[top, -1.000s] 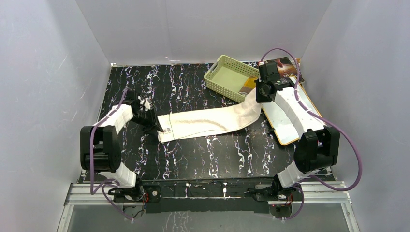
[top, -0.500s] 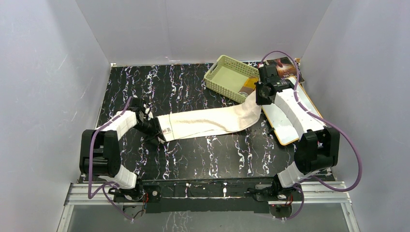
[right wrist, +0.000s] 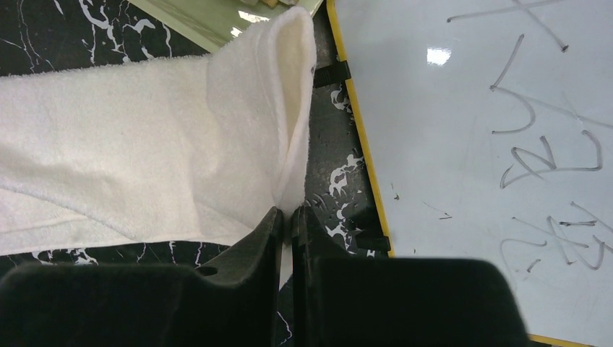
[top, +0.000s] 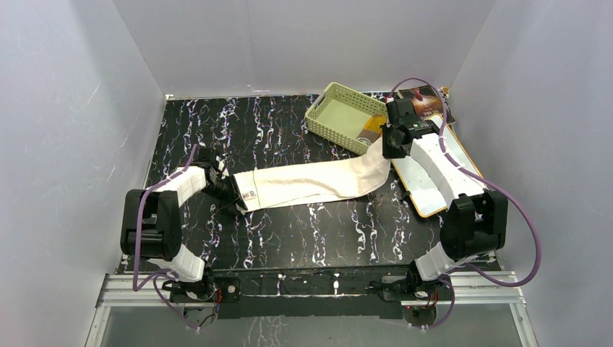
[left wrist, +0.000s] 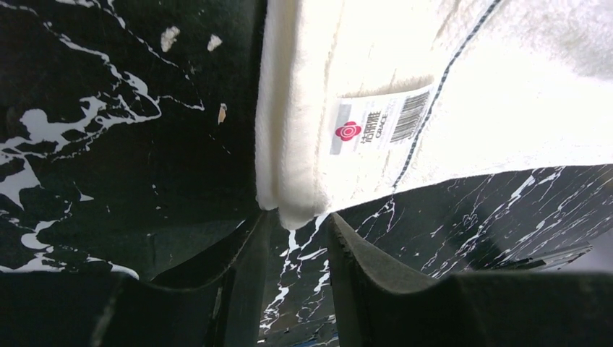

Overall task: Roll the towels
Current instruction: Fold the towel at the center of the board.

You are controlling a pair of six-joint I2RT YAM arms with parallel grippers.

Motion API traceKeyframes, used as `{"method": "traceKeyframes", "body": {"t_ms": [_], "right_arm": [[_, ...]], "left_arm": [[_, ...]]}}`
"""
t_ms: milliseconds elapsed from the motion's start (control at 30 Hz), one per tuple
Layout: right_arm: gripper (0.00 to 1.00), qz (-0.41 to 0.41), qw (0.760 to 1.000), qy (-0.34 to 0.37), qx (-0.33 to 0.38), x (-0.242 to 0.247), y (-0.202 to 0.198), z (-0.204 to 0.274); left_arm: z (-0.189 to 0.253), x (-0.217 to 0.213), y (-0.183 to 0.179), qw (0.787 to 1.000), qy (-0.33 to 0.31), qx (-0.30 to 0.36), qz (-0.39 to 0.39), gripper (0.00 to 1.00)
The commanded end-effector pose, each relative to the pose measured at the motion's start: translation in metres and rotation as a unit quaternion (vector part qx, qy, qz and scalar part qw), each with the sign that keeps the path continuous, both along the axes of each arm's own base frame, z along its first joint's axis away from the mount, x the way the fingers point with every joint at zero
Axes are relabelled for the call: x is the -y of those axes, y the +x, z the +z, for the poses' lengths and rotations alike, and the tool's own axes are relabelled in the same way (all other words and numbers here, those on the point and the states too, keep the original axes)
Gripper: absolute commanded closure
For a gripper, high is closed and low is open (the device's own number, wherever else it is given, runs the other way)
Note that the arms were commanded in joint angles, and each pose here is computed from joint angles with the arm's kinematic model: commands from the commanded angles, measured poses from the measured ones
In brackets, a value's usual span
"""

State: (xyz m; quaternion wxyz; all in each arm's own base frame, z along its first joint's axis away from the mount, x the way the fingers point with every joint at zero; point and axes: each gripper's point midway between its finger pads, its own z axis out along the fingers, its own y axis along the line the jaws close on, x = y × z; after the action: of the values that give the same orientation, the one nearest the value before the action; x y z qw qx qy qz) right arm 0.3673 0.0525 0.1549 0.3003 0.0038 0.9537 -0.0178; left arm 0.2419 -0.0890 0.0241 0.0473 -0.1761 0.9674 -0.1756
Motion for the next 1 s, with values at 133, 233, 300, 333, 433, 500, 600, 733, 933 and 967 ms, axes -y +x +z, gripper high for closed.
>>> {"method": "traceKeyframes", "body": {"t_ms": [133, 233, 300, 333, 433, 500, 600, 733, 933, 967], "right_arm": [[1.0, -0.002, 0.999, 0.005, 0.044, 0.001, 0.008, 0.021], [1.0, -0.002, 0.999, 0.005, 0.043, 0.001, 0.008, 0.02], [1.0, -0.002, 0.999, 0.005, 0.043, 0.001, 0.008, 0.02], [1.0, -0.002, 0.999, 0.005, 0.041, 0.002, 0.008, 0.019], [1.0, -0.002, 0.999, 0.005, 0.042, 0.001, 0.009, 0.019], [1.0, -0.003, 0.999, 0.005, 0.042, 0.002, 0.009, 0.019], [1.0, -0.002, 0.999, 0.006, 0.043, 0.001, 0.008, 0.02], [1.0, -0.001, 0.999, 0.008, 0.043, 0.0, 0.01, 0.019], [1.0, -0.003, 0.999, 0.006, 0.047, 0.001, 0.011, 0.023], [1.0, -0.003, 0.999, 0.005, 0.046, 0.002, 0.011, 0.022]], "left_arm": [[-0.01, 0.0, -0.005, 1.0, 0.001, -0.012, 0.01, 0.71], [-0.01, 0.003, -0.004, 1.0, -0.006, -0.01, 0.011, 0.77], [-0.008, 0.004, -0.003, 1.0, -0.01, -0.008, 0.011, 0.8], [-0.008, 0.005, -0.002, 1.0, -0.011, -0.008, 0.011, 0.81], [-0.006, 0.005, 0.0, 1.0, -0.011, -0.006, 0.01, 0.89], [-0.004, 0.004, 0.002, 1.0, -0.01, -0.005, 0.011, 0.92], [-0.001, 0.003, 0.006, 1.0, -0.007, 0.001, 0.01, 0.96], [0.008, 0.001, 0.013, 1.0, -0.001, 0.012, 0.01, 1.0], [0.032, -0.003, 0.029, 0.999, 0.007, 0.033, 0.003, 1.0], [0.036, -0.006, 0.032, 0.999, 0.009, 0.037, 0.003, 1.0]]}}
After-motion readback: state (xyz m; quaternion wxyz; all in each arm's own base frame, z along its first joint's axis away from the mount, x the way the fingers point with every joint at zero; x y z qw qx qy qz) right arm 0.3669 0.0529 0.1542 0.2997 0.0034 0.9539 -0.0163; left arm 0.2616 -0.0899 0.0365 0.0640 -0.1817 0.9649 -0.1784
